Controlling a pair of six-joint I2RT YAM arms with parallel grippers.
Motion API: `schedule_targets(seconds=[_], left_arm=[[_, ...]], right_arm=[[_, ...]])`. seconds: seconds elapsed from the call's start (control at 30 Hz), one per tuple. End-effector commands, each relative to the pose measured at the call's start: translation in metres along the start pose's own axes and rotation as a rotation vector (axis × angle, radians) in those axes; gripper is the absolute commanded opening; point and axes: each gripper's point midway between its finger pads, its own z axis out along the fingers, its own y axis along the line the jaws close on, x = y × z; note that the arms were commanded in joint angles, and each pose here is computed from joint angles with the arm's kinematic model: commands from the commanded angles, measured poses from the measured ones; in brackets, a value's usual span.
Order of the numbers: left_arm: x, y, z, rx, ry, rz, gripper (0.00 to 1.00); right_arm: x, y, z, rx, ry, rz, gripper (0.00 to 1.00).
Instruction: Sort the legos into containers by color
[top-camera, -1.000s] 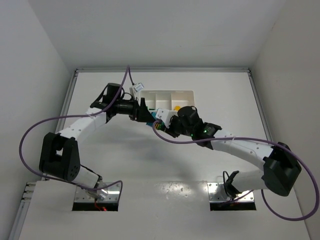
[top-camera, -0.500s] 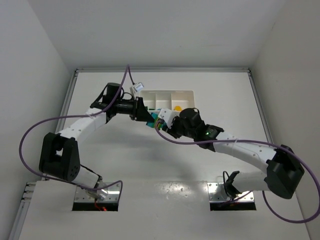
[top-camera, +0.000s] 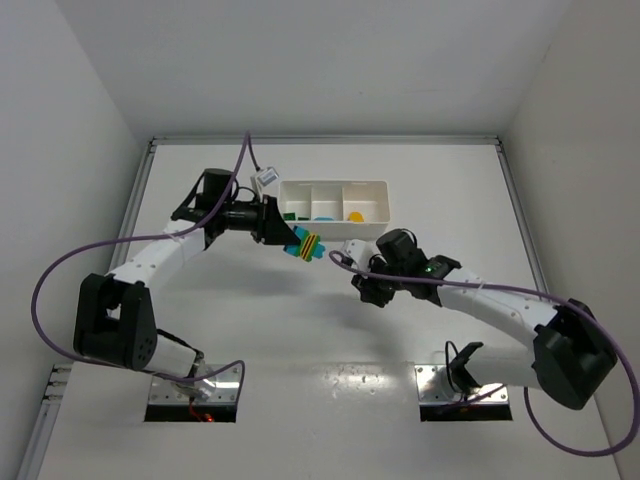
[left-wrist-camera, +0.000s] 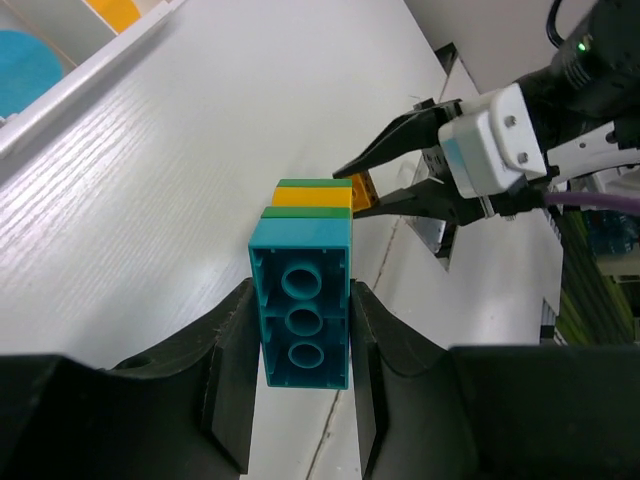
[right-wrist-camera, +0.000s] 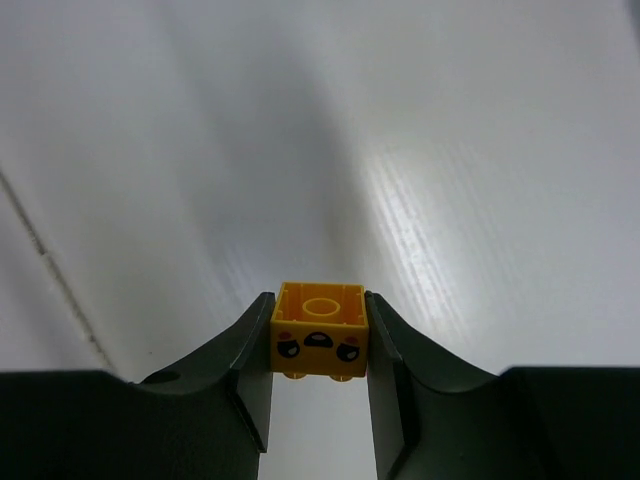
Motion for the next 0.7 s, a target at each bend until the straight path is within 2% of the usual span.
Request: schedule_targets(seconds=[0.0, 0.07, 0.2, 0.3, 0.37, 0.4, 0.53, 0.67], left_arm=[[-0.007, 0.006, 0.000, -0.013, -0.015, 0.054, 0.00], [-0.003, 0.010, 0.000, -0.028, 0.009, 0.054, 0.00], [-0.001, 0.013, -0.001, -0.075, 0.008, 0.079, 0.00], [0.010, 0.017, -0.002, -0.106, 0.016, 0.094, 0.00], [0.010, 0.014, -0.004, -0.115, 0.003, 0.112, 0.00], [0.011, 0.017, -0.005, -0.130, -0.003, 0.117, 0.00], [0.009, 0.019, -0.013, -0.198, -0.045, 0.143, 0.00], [-0.005, 0.020, -0.026, -0.302, -0.151, 0.186, 0.00]], right_arm=[[-0.020, 0.024, -0.004, -0.220, -0.058, 0.097, 0.00], [-0.028, 0.028, -0.007, -0.305, -0.063, 0.154, 0.00], [-0.066, 0.028, -0.023, -0.514, -0.161, 0.336, 0.00], [-0.096, 0.005, -0.041, -0.603, -0.241, 0.548, 0.00], [-0.114, -0.001, -0.052, -0.693, -0.312, 0.598, 0.00], [-0.118, -0.007, -0.055, -0.725, -0.305, 0.703, 0.00], [-0.136, -0.025, -0.064, -0.780, -0.356, 0.758, 0.00], [-0.165, -0.057, -0.068, -0.732, -0.416, 0.740, 0.00]])
